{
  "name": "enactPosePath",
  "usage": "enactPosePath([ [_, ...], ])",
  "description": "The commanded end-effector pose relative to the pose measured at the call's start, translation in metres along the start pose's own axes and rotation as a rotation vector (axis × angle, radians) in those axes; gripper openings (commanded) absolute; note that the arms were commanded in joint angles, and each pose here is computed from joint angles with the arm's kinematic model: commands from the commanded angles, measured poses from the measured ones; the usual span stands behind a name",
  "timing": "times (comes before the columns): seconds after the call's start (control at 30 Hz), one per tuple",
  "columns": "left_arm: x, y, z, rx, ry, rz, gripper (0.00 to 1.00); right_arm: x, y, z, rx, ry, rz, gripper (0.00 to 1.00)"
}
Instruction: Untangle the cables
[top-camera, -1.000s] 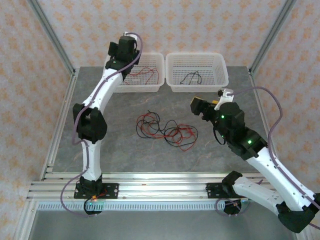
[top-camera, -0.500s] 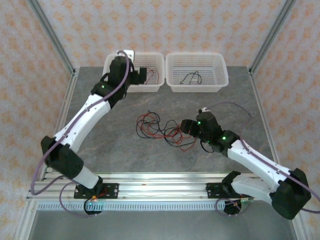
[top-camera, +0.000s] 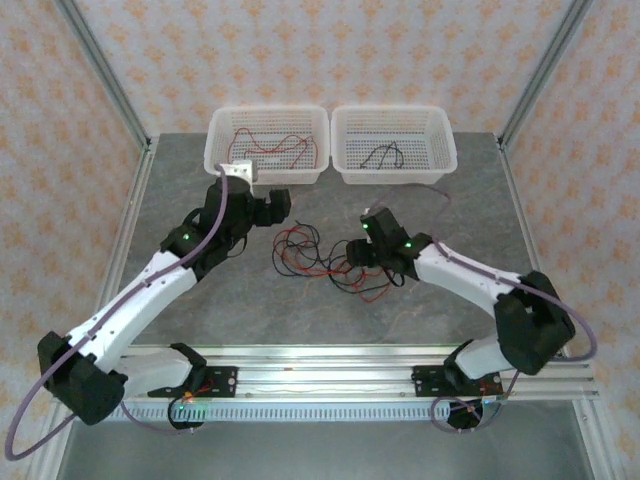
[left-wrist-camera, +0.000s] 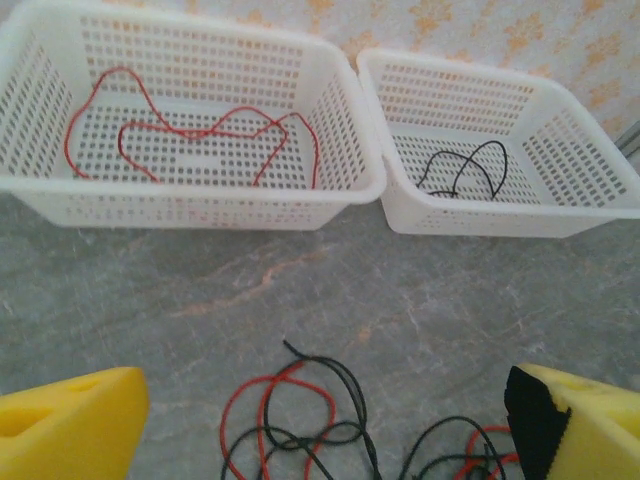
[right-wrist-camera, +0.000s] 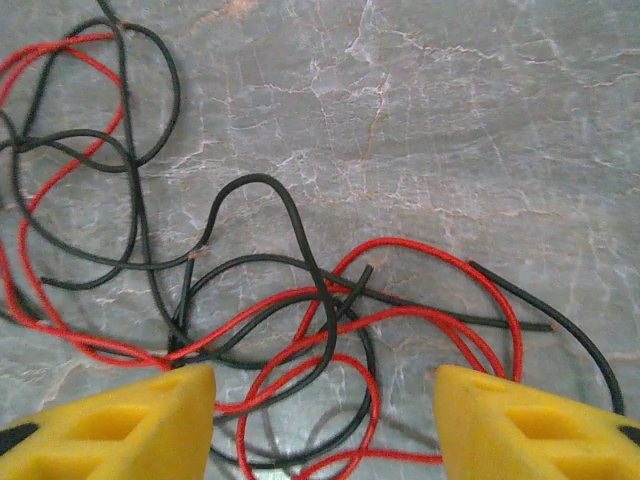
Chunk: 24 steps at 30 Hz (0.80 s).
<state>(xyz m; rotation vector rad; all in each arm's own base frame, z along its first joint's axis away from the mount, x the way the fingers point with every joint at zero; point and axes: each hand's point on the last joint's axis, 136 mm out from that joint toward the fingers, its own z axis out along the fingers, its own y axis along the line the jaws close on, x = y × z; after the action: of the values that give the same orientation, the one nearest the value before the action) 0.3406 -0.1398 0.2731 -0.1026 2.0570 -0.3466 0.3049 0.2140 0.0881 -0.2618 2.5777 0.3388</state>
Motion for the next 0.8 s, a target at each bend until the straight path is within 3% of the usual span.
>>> enactPosePath([
  [0.0,0.006,-0.009,-0.005,0.075,-0.016,-0.089,0.94,-0.001,-0.003,0.013,0.045,0.049,-0.092,0.56],
  [0.37,0.019,0.018,-0.012,-0.027,-0.039,-0.066,0.99,-0.010,-0.009,0.052,0.126,0.084,-0.107,0.33],
  [0.5,0.018,0.020,-0.017,-0.022,-0.059,-0.065,0.99,-0.018,-0.008,0.049,0.132,0.064,-0.089,0.00],
  [0.63,0.019,0.021,-0.017,-0.020,-0.060,-0.058,0.99,-0.035,0.000,0.028,0.111,0.010,-0.069,0.00],
  [0.77,0.025,0.020,-0.013,0.007,-0.057,-0.060,0.99,-0.065,0.015,-0.016,0.047,-0.094,-0.045,0.00],
])
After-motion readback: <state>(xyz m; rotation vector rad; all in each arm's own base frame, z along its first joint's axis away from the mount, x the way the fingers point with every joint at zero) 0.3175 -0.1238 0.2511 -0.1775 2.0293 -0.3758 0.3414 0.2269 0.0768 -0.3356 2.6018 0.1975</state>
